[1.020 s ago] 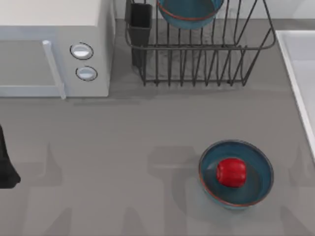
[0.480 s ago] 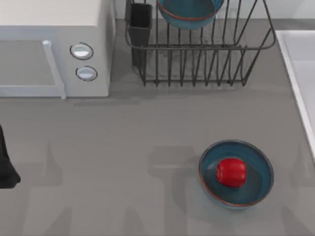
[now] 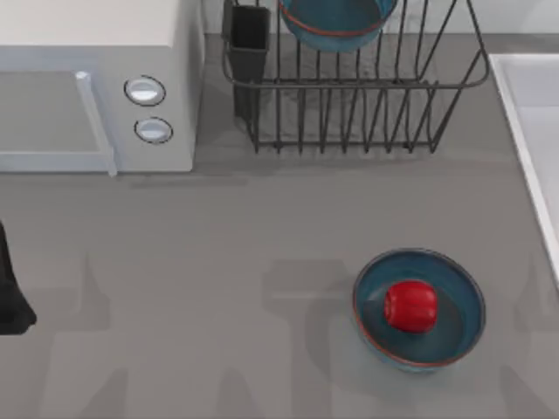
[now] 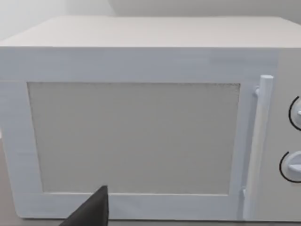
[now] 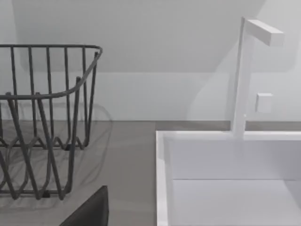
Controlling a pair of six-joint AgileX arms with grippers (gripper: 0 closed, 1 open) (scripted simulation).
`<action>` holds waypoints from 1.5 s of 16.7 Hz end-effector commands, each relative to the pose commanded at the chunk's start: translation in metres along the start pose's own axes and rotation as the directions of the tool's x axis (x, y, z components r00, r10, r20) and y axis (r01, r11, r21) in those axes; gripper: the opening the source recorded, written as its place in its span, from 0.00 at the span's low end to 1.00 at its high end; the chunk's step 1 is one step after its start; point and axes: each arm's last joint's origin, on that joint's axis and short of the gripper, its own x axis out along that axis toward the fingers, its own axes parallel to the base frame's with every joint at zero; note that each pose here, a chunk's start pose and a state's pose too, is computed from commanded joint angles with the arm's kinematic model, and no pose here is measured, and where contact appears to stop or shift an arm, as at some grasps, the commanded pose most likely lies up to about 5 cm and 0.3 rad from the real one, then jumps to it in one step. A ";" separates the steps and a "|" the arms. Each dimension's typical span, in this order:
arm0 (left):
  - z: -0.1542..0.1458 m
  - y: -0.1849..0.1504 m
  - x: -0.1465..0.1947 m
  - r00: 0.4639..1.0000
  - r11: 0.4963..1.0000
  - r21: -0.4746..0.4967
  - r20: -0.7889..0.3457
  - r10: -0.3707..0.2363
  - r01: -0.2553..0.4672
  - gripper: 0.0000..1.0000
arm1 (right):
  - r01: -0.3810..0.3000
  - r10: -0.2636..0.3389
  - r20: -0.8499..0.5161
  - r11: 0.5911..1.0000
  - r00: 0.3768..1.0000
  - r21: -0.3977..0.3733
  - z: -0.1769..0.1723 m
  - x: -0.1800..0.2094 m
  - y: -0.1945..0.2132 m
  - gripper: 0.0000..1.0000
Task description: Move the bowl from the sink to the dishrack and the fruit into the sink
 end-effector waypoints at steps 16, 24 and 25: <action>0.000 0.000 0.000 1.000 1.000 0.000 0.000 0.000 0.000 1.00 | -0.070 0.086 -0.176 0.993 0.981 0.095 0.037 0.006 0.010 1.00; 0.000 0.000 0.000 1.000 1.000 0.000 0.000 0.000 0.000 1.00 | -0.065 0.224 -0.775 0.971 0.590 0.230 0.080 0.081 0.071 1.00; 0.000 0.000 0.000 1.000 1.000 0.000 0.000 0.000 0.000 1.00 | -0.050 0.216 -0.832 0.974 0.511 0.222 0.078 0.093 0.084 1.00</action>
